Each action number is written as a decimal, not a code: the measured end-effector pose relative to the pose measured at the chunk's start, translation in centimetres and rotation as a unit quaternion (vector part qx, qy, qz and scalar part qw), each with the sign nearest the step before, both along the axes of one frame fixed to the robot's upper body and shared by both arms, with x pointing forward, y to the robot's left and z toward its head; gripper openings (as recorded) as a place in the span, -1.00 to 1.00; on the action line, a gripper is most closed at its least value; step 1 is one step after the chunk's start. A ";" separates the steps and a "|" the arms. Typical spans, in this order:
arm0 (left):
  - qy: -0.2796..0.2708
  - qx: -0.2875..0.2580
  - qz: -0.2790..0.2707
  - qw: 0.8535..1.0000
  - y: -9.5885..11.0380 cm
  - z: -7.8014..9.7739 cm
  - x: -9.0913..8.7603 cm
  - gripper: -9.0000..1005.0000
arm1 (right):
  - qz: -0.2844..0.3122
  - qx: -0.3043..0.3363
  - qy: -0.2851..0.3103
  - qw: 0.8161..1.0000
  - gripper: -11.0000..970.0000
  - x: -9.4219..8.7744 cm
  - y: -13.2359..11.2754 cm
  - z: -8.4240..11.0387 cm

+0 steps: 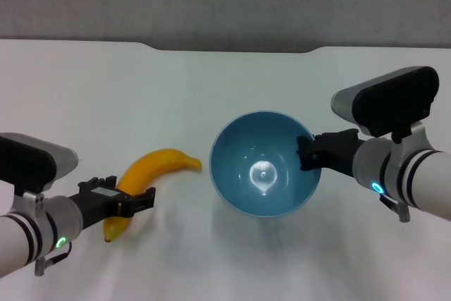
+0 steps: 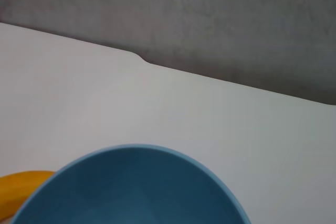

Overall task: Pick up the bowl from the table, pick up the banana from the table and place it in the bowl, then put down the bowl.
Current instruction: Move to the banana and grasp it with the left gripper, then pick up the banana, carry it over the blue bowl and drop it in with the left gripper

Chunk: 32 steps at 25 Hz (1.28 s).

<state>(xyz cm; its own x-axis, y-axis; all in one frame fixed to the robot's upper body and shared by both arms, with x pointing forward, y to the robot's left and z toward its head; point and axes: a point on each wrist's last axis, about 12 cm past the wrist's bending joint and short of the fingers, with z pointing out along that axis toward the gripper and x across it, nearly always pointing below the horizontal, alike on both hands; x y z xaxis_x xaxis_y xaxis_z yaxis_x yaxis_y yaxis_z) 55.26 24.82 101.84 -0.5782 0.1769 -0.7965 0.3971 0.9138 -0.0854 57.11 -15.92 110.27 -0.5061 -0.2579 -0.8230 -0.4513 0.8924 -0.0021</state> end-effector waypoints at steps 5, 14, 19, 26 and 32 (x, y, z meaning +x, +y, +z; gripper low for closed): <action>0.019 -0.002 0.007 1.000 -0.1 -0.6 0.2 0.80 | 0.002 0.000 -0.001 1.000 -0.90 0.0 0.1 0.0; 0.020 -0.006 0.022 1.000 0.2 -0.5 0.5 0.80 | 0.004 0.005 -0.006 1.000 -0.90 -0.3 0.1 -0.1; 0.021 -0.003 0.026 0.999 0.4 -0.7 0.4 0.68 | 0.005 0.005 -0.006 1.000 -0.90 -0.3 0.1 -0.1; 0.025 -0.002 0.029 0.999 0.6 -0.8 0.3 0.21 | 0.005 0.006 -0.011 1.000 -0.90 -0.4 0.1 0.0; 0.018 -0.008 0.034 0.999 0.8 -0.5 0.4 0.02 | 0.003 0.005 -0.012 1.000 -0.90 -0.5 -0.1 -0.1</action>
<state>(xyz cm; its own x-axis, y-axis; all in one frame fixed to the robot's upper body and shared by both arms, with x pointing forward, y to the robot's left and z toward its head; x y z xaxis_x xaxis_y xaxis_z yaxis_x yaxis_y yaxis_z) 55.64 25.65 101.37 -0.6165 0.1236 -0.7776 0.3297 0.9374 -0.1124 56.63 -15.97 110.14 -0.4845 -0.2524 -0.8376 -0.4573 0.8893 -0.0035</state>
